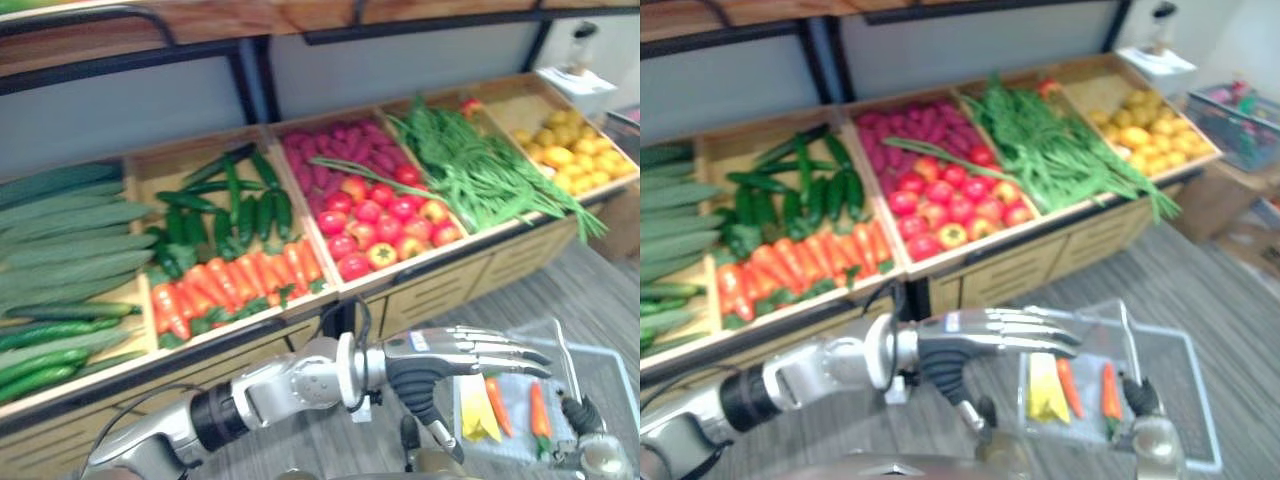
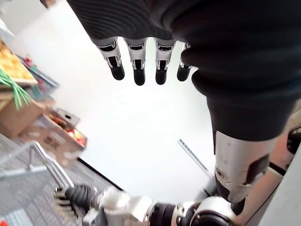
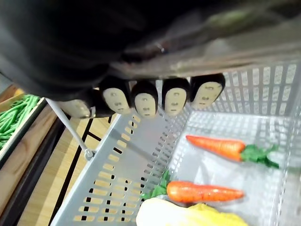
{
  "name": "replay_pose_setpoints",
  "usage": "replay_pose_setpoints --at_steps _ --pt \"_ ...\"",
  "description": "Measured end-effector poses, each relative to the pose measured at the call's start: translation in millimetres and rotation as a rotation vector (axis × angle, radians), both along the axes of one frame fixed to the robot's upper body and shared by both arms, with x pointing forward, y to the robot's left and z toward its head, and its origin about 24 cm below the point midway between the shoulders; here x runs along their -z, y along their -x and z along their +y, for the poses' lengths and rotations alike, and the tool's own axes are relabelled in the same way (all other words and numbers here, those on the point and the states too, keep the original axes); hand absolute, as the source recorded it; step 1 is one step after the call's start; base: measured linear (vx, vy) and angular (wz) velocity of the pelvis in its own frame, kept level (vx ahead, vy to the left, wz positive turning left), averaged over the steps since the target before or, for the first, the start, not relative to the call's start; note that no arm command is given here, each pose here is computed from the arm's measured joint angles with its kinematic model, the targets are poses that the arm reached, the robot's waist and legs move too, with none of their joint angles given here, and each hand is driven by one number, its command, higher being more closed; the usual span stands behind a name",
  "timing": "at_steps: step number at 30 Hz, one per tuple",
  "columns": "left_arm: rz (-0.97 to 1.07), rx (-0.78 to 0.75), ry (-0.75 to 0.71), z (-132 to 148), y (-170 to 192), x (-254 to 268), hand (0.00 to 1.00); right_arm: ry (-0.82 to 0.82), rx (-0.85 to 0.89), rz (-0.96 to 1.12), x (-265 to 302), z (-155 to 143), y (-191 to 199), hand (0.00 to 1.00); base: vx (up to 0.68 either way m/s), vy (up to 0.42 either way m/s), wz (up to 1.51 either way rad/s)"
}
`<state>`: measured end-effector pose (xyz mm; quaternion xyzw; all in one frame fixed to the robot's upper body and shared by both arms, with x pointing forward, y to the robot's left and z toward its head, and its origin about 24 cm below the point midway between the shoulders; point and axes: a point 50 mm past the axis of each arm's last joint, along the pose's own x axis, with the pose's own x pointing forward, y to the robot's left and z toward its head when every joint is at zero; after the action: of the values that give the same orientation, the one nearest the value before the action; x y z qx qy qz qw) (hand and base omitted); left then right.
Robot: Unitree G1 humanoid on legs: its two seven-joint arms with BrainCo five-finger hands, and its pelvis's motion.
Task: Pick vegetable in the basket
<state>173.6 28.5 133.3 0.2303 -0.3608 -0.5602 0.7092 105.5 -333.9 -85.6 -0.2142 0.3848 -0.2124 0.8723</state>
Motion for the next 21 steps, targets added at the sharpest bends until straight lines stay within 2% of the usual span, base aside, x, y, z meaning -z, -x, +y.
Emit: replay_pose_setpoints --at_steps 3,6,8,9,11,12,14,18,21 --pt "-0.01 -0.11 0.062 20.0 -3.7 -9.4 0.0 -0.056 0.117 0.033 15.2 7.7 24.5 1.0 -0.03 0.047 0.94" --pt "0.04 -0.365 0.149 56.0 -13.1 -6.7 0.0 -0.13 0.191 0.073 31.4 23.2 44.2 1.0 0.04 0.034 0.66" --pt "0.107 -0.599 0.216 86.4 -17.5 2.7 0.0 -0.204 0.218 0.127 46.9 43.1 55.9 1.0 0.07 -0.031 0.54" --pt "0.131 -0.659 0.237 93.0 -18.0 7.0 0.0 -0.217 0.226 0.142 50.0 46.1 58.3 1.0 0.08 -0.029 0.6" --pt "0.232 -0.906 0.288 117.2 -23.3 33.2 0.0 -0.26 0.28 0.175 58.8 53.6 63.5 1.0 0.08 -0.026 0.58" --pt "0.272 -0.972 0.286 124.1 -25.6 43.7 0.0 -0.266 0.288 0.184 60.0 54.0 65.5 1.0 0.07 -0.03 0.56" --pt "0.421 -1.256 0.26 157.3 -27.2 86.2 0.0 -0.286 0.306 0.187 62.6 56.2 65.1 1.0 0.07 -0.029 0.46" --pt "0.577 -1.595 0.204 192.8 -12.2 135.9 0.0 -0.313 0.329 0.174 65.0 60.4 64.3 1.0 0.06 -0.041 0.46" --pt "0.662 -1.779 0.166 208.2 4.1 162.6 0.0 -0.328 0.328 0.184 67.9 68.4 65.3 1.0 0.07 -0.01 0.52"
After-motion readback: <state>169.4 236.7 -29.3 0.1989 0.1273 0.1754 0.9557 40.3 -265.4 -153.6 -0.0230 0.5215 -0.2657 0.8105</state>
